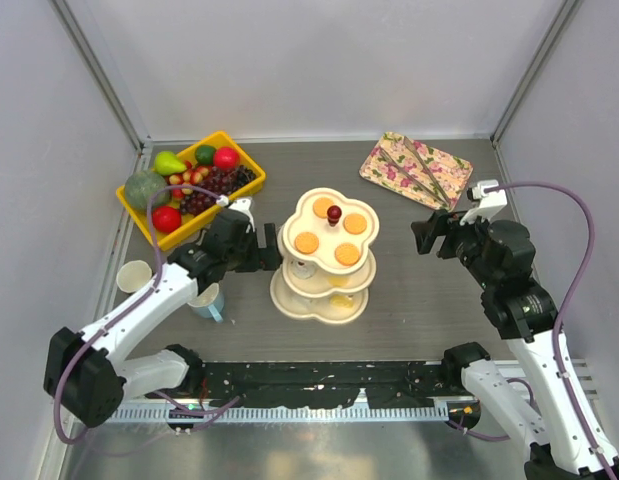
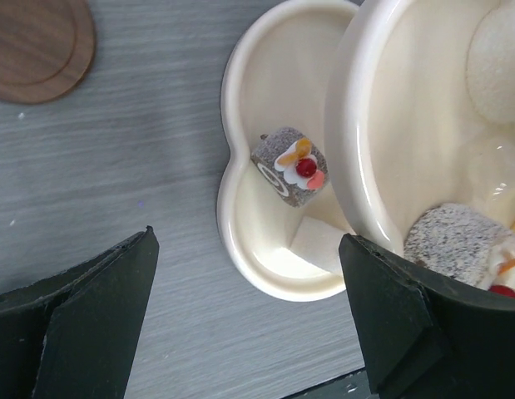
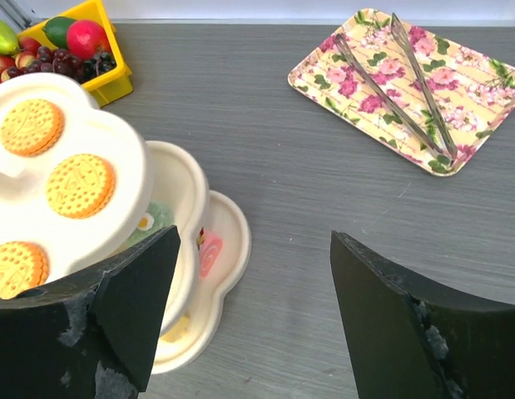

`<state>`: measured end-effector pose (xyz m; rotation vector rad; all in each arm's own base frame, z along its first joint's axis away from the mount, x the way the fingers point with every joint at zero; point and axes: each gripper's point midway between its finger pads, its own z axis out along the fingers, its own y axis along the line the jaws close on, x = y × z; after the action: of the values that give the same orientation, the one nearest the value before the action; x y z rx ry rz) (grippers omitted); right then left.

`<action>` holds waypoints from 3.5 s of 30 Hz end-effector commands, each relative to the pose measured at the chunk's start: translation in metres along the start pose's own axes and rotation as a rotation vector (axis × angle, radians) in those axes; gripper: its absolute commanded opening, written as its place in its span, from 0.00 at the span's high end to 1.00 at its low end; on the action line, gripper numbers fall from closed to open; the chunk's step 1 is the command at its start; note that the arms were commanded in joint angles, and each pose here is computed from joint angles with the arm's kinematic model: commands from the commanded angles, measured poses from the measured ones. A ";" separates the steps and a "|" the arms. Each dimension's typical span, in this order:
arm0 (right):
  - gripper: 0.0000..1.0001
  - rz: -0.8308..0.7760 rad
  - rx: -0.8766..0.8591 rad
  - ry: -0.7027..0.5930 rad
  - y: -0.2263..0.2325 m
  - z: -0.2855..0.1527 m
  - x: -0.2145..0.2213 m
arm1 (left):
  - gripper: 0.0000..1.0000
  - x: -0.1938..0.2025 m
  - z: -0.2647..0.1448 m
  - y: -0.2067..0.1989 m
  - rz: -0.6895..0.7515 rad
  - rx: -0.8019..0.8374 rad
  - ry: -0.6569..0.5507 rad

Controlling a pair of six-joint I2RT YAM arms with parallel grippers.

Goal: Serve the afternoon tea

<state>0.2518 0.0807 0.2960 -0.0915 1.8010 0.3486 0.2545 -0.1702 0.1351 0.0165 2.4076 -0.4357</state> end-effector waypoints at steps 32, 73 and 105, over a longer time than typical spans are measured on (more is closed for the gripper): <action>0.13 -0.056 0.087 -0.060 -0.019 -0.037 0.005 | 0.01 -0.088 0.046 0.061 -0.066 -0.266 -0.154; 0.07 -0.070 0.088 -0.108 -0.022 -0.040 0.012 | 0.12 -0.072 0.115 0.115 -0.202 -0.424 0.125; 0.07 -0.073 0.080 -0.122 -0.020 -0.043 0.007 | 0.21 0.018 0.114 0.064 -0.378 -0.071 0.317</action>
<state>0.2137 0.0517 0.2759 -0.0771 1.7501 0.2312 0.3752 -0.1396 0.0473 -0.3947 2.5937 -0.4691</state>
